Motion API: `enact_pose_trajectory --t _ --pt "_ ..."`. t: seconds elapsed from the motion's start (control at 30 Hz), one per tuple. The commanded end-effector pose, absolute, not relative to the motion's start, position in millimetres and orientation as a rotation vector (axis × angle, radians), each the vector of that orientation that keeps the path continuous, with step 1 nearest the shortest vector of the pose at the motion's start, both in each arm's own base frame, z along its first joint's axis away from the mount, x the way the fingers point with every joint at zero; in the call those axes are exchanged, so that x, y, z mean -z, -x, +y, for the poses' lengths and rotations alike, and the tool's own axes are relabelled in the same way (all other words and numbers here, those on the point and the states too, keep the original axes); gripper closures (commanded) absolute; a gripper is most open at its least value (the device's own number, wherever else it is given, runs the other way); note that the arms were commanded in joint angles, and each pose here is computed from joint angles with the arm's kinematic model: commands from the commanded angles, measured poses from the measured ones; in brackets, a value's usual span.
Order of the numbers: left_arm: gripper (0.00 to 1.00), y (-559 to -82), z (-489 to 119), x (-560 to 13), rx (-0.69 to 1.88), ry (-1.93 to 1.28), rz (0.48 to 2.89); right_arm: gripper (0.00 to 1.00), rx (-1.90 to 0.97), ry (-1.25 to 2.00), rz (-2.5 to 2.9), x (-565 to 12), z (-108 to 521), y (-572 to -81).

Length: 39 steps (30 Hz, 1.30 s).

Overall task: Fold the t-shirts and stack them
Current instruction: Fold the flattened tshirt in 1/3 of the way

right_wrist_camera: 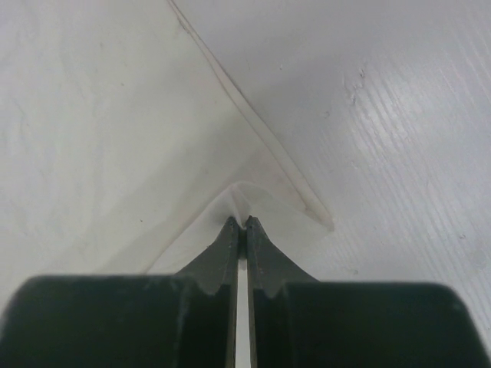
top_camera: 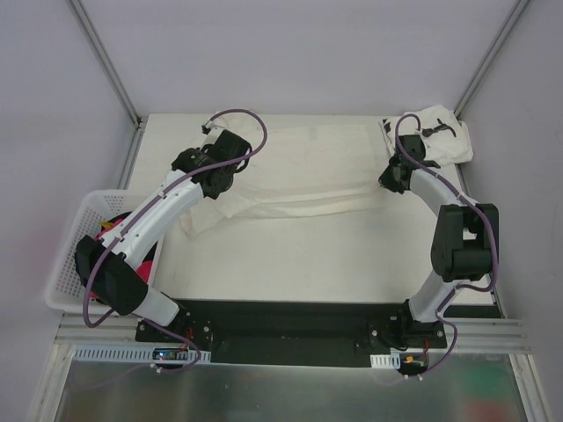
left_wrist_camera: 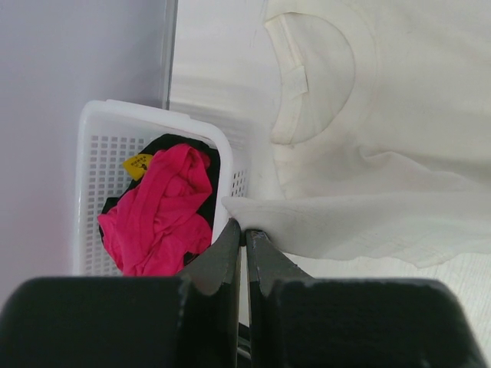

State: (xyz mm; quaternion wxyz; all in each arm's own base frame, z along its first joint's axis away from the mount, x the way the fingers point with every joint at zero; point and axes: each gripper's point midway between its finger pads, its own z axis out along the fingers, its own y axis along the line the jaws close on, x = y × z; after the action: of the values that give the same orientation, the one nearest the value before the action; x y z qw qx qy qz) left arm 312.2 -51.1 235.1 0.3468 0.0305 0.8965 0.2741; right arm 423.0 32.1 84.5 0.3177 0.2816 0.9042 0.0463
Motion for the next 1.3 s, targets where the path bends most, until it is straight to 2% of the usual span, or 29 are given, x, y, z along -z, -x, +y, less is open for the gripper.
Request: enact_pose_trajectory --t 0.0,1.27 --pt "1.00 -319 -49 -245 -0.722 -0.068 2.302 0.99 -0.132 -0.716 2.356 -97 35 -439" --pt "1.00 -330 -43 -235 -0.748 -0.074 2.316 0.99 -0.117 -0.710 2.353 -100 33 -444"
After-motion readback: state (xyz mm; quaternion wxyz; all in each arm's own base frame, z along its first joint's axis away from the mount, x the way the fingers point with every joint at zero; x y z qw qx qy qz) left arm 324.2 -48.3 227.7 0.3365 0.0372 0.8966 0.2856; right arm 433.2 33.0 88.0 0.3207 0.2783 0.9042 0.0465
